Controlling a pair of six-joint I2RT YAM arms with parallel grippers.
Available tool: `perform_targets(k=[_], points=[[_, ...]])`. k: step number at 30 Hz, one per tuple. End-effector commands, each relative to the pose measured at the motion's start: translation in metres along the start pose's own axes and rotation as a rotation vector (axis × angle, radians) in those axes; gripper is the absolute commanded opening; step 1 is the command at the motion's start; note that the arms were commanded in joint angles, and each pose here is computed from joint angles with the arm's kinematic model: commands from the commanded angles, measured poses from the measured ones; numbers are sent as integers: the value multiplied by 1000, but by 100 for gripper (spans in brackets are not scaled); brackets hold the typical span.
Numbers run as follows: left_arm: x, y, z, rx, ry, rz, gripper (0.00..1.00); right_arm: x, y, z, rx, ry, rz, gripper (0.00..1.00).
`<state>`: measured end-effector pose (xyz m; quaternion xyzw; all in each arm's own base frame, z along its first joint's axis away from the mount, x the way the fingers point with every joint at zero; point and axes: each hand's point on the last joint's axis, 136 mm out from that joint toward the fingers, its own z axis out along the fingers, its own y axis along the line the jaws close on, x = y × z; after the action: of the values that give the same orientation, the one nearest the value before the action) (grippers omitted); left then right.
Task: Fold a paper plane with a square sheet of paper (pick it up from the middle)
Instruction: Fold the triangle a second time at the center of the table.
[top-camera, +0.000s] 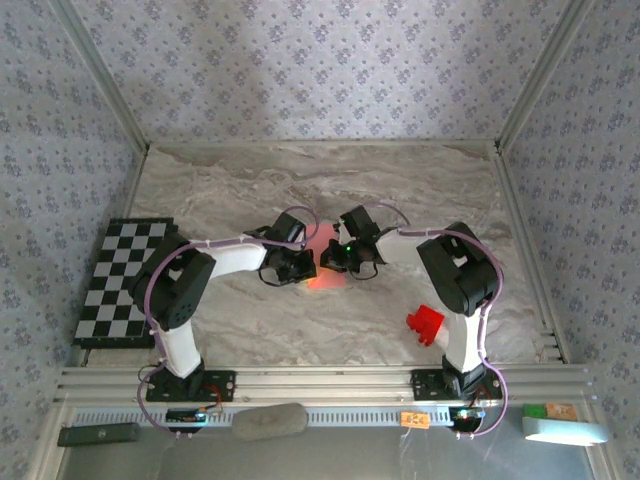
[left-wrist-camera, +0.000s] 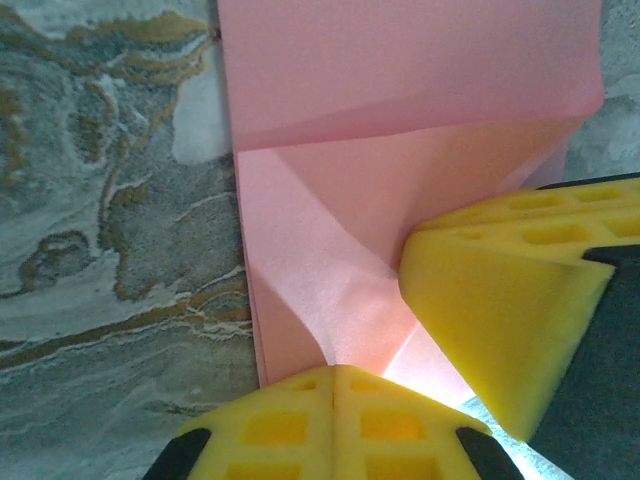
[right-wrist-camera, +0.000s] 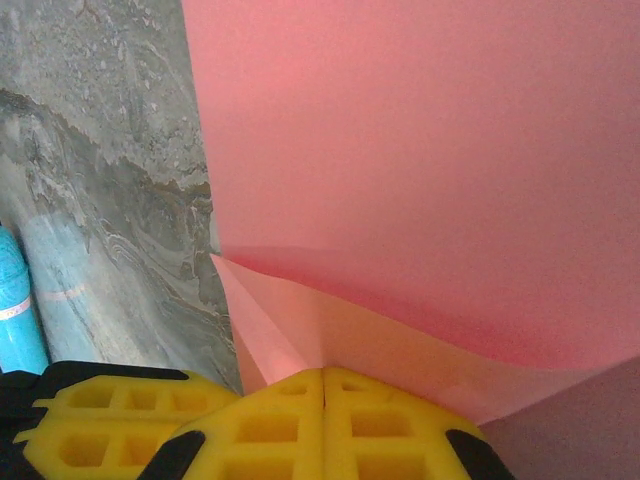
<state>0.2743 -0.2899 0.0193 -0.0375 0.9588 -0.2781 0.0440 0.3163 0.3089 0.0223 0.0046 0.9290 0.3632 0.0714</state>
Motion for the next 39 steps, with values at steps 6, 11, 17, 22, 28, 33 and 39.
perform_targets(k=[6, 11, 17, 22, 28, 33, 39], points=[[36, 60, 15, -212, 102, -85, 0, -28, -60, -10, 77, -30, 114, 0], [38, 61, 16, -212, 107, -95, 0, -57, -76, -27, 105, -78, 148, 0], [29, 49, 15, -188, 98, -76, 0, -63, -52, -56, 94, -125, 80, 0], [24, 40, 14, -164, 97, -69, 0, -41, -23, -55, 47, -94, 26, 0], [19, 30, 13, -139, 88, -56, 0, -21, -13, -27, 21, -14, 35, 0], [11, 15, 8, -90, 65, -31, 0, -18, -22, -13, 60, 21, 54, 0], [-9, -27, -8, 47, 0, 34, 0, -10, -51, -5, 141, 56, 113, 0]])
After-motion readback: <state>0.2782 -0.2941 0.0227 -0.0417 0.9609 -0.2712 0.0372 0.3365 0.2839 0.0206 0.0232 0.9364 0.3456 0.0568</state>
